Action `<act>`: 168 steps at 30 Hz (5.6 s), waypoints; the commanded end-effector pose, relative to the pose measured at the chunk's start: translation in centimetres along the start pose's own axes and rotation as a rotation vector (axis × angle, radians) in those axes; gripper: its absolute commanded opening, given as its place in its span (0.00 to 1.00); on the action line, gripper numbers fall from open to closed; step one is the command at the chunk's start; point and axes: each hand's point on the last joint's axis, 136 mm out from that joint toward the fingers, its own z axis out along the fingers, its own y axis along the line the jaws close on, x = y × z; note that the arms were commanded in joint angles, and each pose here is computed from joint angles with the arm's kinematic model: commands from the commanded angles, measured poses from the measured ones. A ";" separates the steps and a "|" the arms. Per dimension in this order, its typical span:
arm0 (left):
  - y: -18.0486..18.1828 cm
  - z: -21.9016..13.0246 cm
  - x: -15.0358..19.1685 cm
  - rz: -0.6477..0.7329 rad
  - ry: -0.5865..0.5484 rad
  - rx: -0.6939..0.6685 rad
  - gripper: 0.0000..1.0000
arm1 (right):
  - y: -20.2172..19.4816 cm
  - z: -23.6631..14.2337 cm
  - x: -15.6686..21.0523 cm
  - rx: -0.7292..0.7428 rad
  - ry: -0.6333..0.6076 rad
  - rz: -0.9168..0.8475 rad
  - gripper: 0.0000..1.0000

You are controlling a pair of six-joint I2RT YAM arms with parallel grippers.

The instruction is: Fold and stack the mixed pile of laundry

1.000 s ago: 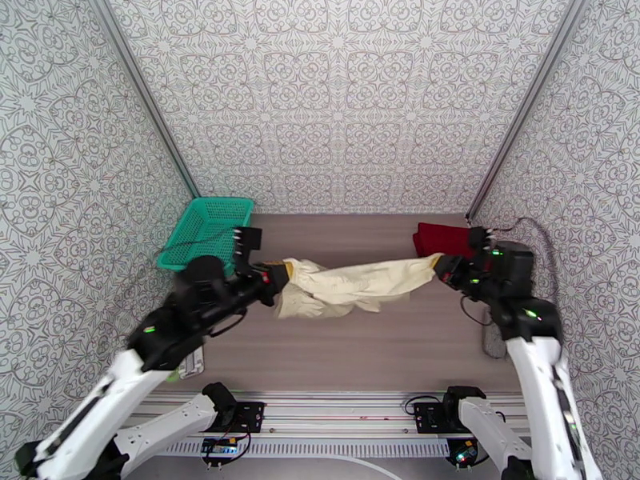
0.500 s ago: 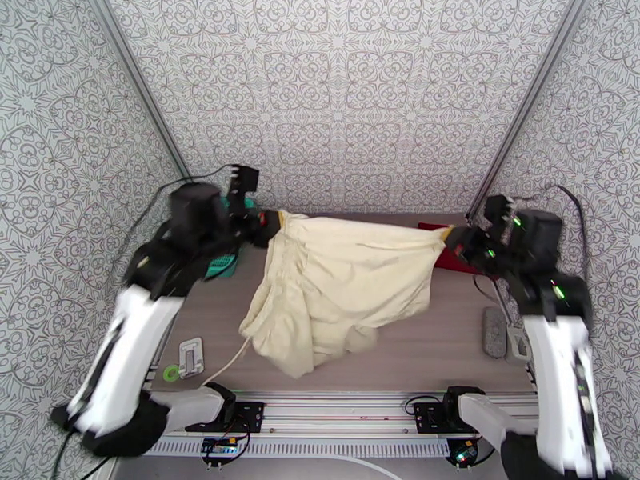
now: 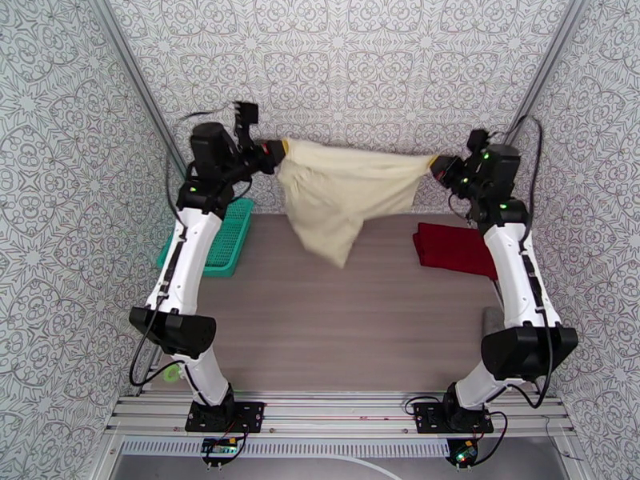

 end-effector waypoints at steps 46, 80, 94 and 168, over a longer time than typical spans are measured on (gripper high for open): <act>-7.8 -11.1 52.9 -0.716 0.859 -0.175 0.20 | -26.6 -12.1 41.8 0.796 0.810 0.266 0.20; 4.6 -8.4 39.2 -0.599 0.659 -0.302 0.26 | -12.9 1.3 31.4 0.381 0.719 -0.093 0.16; 14.1 -8.0 48.5 -0.790 0.760 -0.478 0.17 | -24.0 13.7 39.8 0.558 0.854 -0.008 0.10; -4.2 -11.6 46.3 -0.672 0.906 -0.280 0.35 | -18.0 15.9 31.6 0.337 0.654 0.229 0.25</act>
